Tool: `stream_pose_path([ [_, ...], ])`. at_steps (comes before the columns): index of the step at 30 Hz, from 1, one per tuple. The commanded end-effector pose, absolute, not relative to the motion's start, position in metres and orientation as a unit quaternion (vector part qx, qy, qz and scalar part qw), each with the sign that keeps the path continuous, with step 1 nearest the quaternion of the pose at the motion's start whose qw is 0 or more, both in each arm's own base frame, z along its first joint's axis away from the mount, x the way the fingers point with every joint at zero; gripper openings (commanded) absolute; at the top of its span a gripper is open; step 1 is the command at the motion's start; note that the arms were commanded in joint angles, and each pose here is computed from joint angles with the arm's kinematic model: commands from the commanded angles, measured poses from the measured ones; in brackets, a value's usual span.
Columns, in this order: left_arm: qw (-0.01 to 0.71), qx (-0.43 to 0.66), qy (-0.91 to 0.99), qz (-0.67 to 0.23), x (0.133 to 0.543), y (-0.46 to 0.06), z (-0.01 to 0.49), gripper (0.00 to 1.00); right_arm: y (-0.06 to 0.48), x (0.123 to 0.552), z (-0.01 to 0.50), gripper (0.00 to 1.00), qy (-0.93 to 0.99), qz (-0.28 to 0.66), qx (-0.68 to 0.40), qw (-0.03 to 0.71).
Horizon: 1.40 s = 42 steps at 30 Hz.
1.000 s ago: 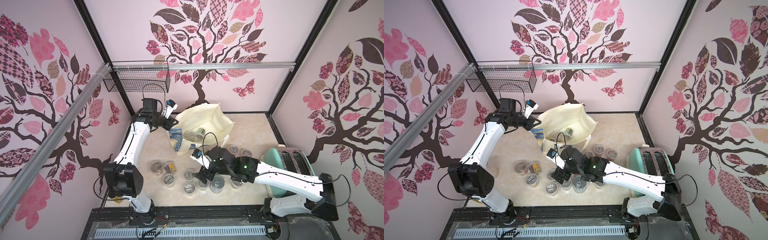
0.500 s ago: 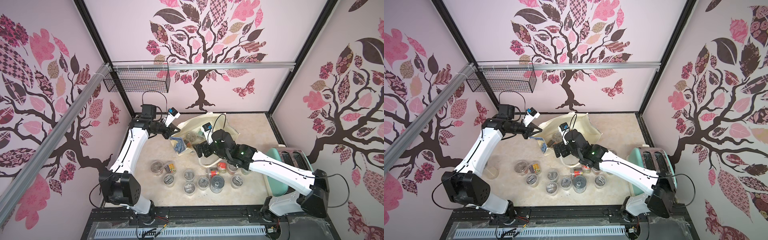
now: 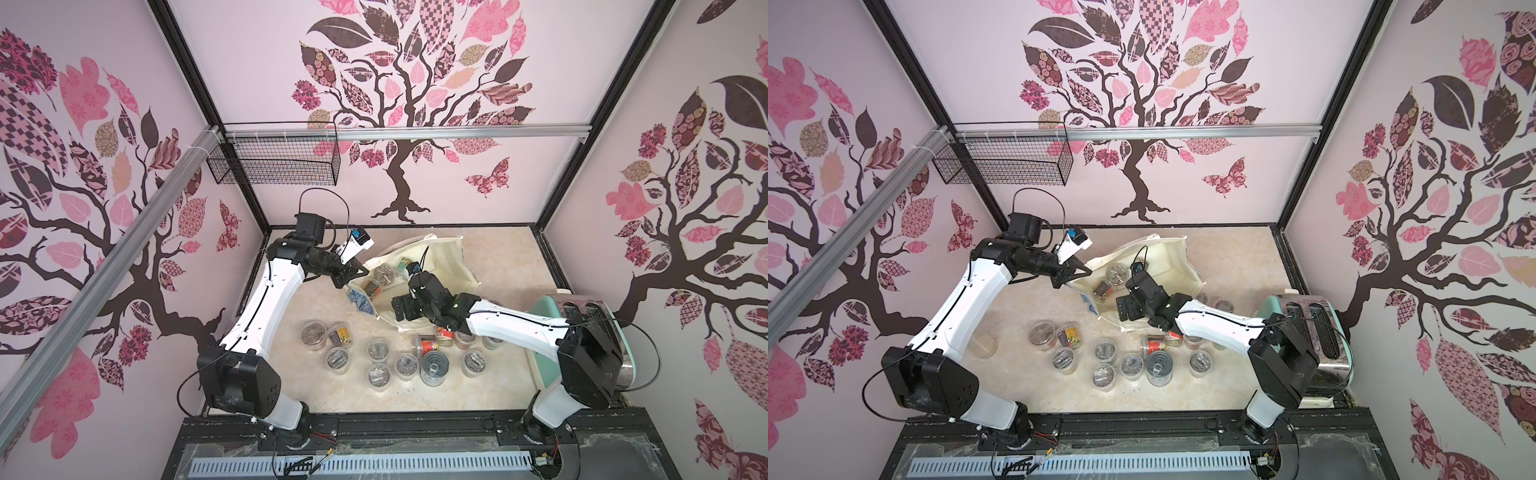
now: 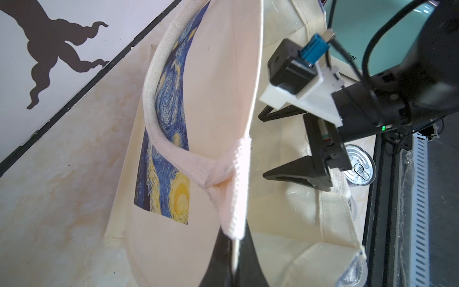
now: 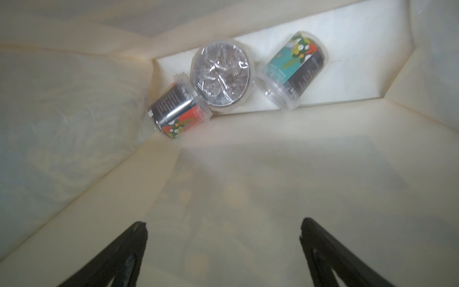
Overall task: Take out the seed jars from the canvas bag
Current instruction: Adjust the canvas bag at the center of the board.
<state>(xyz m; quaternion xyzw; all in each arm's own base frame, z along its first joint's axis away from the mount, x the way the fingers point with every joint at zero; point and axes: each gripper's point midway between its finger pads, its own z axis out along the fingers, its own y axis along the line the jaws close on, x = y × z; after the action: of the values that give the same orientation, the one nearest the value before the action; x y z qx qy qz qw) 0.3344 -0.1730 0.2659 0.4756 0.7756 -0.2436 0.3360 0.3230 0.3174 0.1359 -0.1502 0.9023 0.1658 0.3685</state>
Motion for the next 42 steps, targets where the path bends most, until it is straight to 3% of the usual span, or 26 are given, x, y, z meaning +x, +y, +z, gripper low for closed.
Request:
stream_pose_path([
  [1, 0.351, 0.491, 0.759, -0.243, 0.329, -0.177, 0.277, 0.00, 0.319, 0.328, 0.134, 0.99, 0.901, 0.162, -0.141, 0.377],
  [9, 0.350, 0.491, 0.758, -0.249, 0.330, -0.179, 0.277, 0.00, 0.312, 0.373, 0.143, 0.99, 0.896, 0.128, -0.121, 0.408],
  [16, 0.349, 0.494, 0.756, -0.249, 0.329, -0.179, 0.279, 0.00, 0.321, 0.398, 0.136, 0.99, 0.854, 0.088, -0.224, 0.462],
  [21, 0.348, 0.486, 0.758, -0.259, 0.328, -0.181, 0.283, 0.00, 0.296, 0.429, 0.129, 0.99, 0.903, 0.146, -0.028, 0.402],
  [27, 0.349, 0.483, 0.757, -0.268, 0.331, -0.184, 0.285, 0.00, 0.324, 0.425, 0.124, 0.94, 0.874, 0.312, 0.152, 0.339],
  [30, 0.345, 0.485, 0.756, -0.273, 0.330, -0.185, 0.282, 0.00, 0.317, 0.435, 0.119, 0.94, 0.865, 0.303, 0.208, 0.342],
  [42, 0.346, 0.484, 0.755, -0.275, 0.329, -0.185, 0.283, 0.00, 0.297, 0.465, 0.091, 0.94, 0.861, 0.219, 0.260, 0.379],
])
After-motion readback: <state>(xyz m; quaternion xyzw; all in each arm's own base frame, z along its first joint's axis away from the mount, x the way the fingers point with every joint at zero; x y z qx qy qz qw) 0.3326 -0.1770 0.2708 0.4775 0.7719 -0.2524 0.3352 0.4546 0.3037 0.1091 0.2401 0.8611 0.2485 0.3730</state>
